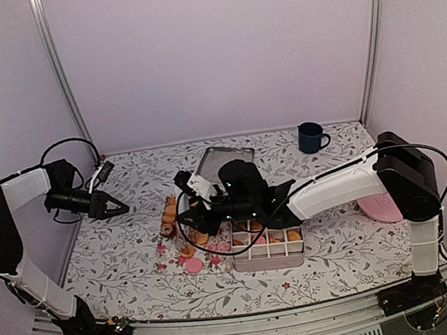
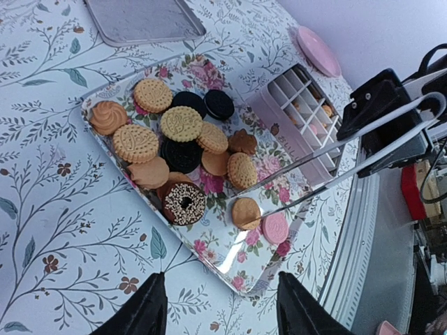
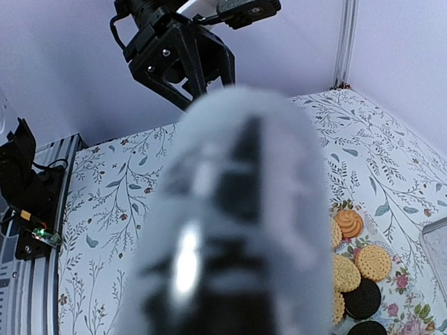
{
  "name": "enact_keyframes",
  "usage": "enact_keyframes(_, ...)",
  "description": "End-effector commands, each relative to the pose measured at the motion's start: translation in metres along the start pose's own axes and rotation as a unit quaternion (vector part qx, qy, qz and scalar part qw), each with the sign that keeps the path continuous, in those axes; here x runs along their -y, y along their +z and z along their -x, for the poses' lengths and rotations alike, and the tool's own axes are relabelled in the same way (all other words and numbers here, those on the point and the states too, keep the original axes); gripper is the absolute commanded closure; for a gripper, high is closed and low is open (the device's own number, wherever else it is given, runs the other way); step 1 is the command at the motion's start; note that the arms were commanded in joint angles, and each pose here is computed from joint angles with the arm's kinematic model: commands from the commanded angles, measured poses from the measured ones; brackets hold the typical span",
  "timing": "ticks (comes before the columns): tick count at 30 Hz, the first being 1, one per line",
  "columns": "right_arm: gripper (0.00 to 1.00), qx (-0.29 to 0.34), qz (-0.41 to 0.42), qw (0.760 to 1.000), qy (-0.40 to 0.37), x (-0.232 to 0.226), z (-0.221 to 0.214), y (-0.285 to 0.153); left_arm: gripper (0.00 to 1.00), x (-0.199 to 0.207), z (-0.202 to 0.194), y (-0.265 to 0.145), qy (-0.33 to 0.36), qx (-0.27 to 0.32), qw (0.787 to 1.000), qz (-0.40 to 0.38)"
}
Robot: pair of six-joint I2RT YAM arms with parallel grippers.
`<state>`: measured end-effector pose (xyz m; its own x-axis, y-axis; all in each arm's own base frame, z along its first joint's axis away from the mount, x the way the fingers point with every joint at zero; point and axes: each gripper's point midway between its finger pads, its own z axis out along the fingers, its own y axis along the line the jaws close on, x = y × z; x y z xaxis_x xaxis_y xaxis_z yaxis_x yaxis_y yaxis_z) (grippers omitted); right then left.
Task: Pack the cookies
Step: Pick up the fake cookies from the plate.
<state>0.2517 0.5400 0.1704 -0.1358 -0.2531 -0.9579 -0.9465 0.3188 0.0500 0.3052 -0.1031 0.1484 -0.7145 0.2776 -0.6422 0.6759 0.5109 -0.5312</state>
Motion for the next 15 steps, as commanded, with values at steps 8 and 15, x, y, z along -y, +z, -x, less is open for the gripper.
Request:
enact_keyframes(8, 0.57, 0.041, 0.001, 0.999, 0.004, -0.006, 0.032, -0.002, 0.46, 0.000, -0.001, -0.001, -0.002, 0.004, 1.000, -0.007)
enact_keyframes(15, 0.58, 0.027, 0.019, 0.999, 0.019, -0.014, 0.018, 0.003, 0.46, 0.000, -0.002, 0.000, -0.004, 0.002, 1.000, -0.008)
